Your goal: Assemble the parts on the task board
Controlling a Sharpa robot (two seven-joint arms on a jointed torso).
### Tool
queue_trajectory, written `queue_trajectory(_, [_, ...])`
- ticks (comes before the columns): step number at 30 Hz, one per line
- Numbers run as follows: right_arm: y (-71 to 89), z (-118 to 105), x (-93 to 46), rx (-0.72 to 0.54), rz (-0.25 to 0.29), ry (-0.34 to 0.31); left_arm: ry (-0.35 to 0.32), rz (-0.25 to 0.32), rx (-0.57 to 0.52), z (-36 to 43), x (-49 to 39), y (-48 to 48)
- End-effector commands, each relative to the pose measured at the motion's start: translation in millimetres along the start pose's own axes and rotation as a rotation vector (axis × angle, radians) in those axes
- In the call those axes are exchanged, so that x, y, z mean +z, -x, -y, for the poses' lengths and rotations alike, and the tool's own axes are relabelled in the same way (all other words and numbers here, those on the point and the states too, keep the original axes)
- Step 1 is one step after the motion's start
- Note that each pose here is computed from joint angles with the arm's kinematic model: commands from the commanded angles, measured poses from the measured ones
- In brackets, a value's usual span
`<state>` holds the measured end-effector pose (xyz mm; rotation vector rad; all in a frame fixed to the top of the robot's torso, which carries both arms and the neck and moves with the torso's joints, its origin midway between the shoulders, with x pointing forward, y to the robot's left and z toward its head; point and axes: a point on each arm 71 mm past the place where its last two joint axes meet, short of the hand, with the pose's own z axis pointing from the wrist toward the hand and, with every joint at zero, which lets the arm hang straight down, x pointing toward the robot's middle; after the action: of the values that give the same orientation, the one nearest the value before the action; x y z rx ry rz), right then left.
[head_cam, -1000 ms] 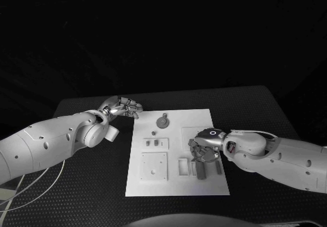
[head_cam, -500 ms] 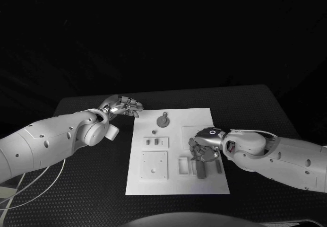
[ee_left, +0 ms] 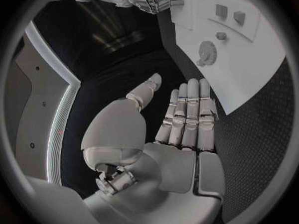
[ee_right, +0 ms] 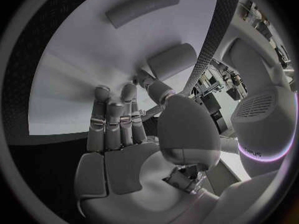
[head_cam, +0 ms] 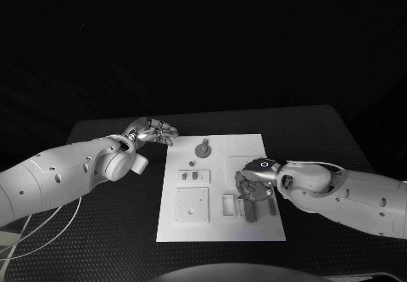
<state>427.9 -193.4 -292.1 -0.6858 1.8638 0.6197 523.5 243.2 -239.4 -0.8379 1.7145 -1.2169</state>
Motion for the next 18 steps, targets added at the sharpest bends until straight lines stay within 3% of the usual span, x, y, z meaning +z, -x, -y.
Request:
queue_trajectory(1, [-20.2, -5.7, -0.7, 0.012, -0.097, 0.028, -0.007, -0.012, -0.009, 1.5, 0.7, -1.8])
queue_trajectory(18, [-17.1, -5.4, 1.0, 0.0, -0.054, 0.027, -0.004, -0.013, -0.009, 1.2, 0.8, -1.4])
